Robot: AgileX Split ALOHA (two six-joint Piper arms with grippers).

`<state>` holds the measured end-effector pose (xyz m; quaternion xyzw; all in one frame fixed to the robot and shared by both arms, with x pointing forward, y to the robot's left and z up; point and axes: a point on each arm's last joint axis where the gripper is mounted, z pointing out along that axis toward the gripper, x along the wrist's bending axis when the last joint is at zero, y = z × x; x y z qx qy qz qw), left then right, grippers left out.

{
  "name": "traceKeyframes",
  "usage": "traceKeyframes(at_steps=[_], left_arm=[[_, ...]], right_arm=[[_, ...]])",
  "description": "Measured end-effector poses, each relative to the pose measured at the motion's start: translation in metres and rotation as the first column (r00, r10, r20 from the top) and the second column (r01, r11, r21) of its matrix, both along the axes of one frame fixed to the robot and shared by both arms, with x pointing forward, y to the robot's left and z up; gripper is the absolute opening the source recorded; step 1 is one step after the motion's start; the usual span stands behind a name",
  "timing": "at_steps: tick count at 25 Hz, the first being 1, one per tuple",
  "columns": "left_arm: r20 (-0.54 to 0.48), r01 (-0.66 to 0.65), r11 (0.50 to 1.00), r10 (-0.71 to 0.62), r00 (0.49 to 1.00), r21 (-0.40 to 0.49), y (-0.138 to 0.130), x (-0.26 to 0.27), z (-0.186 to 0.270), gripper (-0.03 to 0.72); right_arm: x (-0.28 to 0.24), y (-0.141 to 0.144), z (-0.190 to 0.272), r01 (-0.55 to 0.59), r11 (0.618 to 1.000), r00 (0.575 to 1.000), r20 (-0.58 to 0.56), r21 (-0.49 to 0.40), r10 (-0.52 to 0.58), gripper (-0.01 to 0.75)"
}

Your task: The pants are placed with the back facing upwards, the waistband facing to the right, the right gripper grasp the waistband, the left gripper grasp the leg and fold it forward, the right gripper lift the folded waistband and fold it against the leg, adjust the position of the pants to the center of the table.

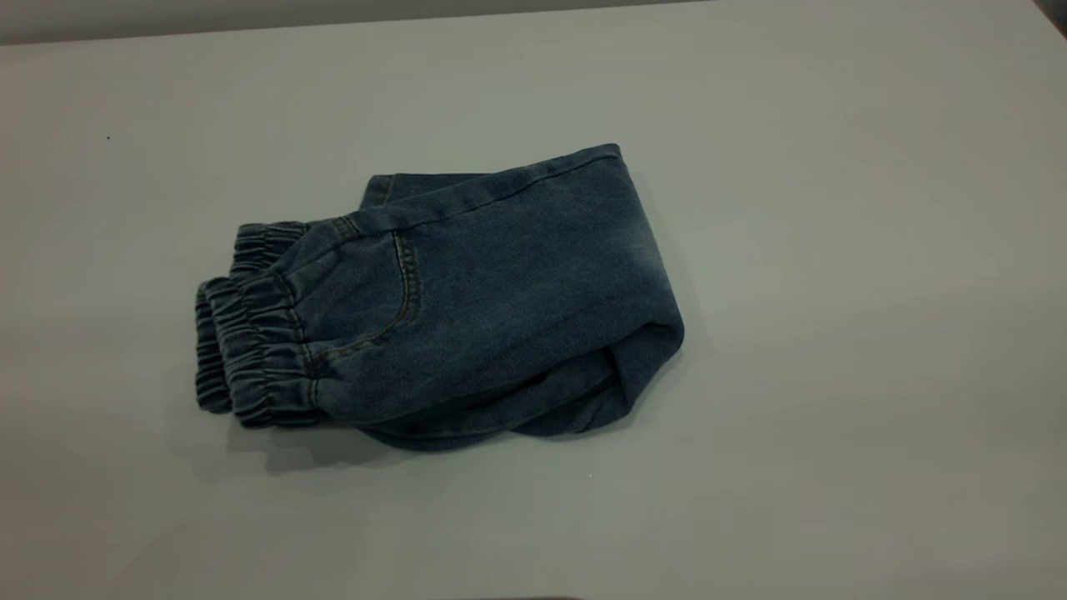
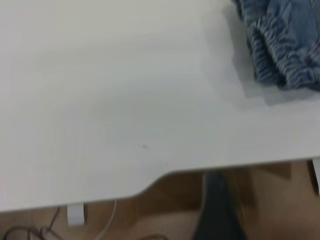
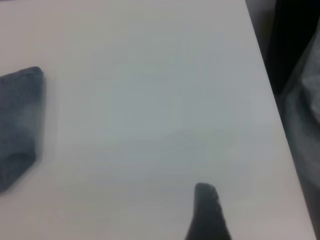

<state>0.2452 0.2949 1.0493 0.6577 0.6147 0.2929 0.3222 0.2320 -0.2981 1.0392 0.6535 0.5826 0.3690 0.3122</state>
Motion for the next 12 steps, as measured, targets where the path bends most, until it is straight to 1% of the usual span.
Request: traceKeyframes(at_steps=[8,12], left_arm=[[0.115,0.000,1.000,-0.001,0.993,0.002,0.000,-0.019,-0.001,0.443],[0.128,0.000,1.000,-0.001,0.992,0.002,0.000,-0.021,-0.001,0.443]], right_arm=[[0.000,0.000,0.000,0.000,1.000,1.000,0.000,0.000,0.000,0.426],[0.000,0.000,0.000,0.000,1.000,1.000,0.000,0.000,0.000,0.426]])
